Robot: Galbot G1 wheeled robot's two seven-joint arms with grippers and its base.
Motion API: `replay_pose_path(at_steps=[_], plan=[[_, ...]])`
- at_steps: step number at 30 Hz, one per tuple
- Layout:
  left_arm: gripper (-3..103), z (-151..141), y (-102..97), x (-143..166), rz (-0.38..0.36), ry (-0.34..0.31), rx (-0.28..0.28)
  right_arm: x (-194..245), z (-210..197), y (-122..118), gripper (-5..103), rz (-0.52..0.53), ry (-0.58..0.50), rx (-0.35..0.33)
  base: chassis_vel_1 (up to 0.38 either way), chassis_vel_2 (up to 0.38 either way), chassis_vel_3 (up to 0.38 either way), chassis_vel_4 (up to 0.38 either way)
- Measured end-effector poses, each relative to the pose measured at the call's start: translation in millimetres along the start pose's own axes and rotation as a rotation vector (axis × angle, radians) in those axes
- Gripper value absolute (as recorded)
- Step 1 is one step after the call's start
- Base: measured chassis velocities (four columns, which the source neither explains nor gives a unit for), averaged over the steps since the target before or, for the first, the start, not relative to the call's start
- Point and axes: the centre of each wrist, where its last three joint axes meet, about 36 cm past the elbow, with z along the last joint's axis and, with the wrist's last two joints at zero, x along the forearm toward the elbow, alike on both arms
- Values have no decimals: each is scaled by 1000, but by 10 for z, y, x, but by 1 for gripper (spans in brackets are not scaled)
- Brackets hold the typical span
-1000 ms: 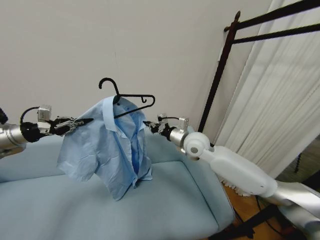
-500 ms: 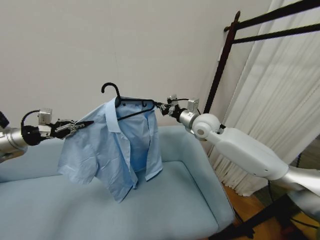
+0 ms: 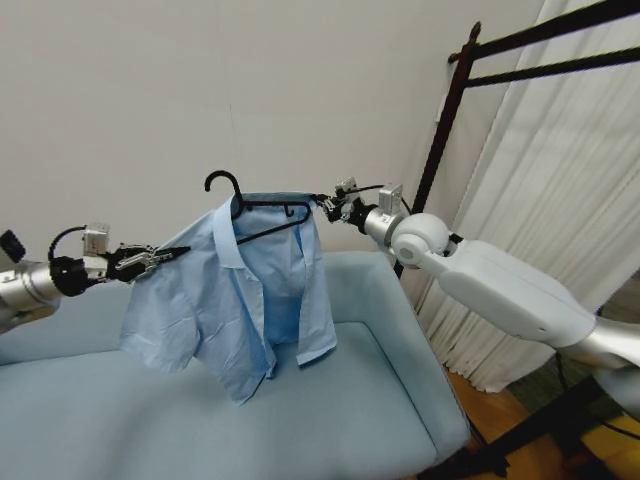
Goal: Pick up the clothes from the sofa and hang them on the clothes hanger.
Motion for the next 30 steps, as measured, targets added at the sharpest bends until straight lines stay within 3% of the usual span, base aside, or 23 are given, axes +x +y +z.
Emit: replay_pose_path(at_steps=[10,19,30], plan=[[2,-18,-72,-116,-141,9,-17,-14,-122,-13,0,-12,-11,54,0,0,0,0],[2,-86,-69,-104,-153,39,-38,-32,-158,-21,0,-8,-16,106,0,0,0,0],[2,-107,-50,-102,-165,72,-39,-56,-464,-192,0,-10,-46,219,0,0,0,0]])
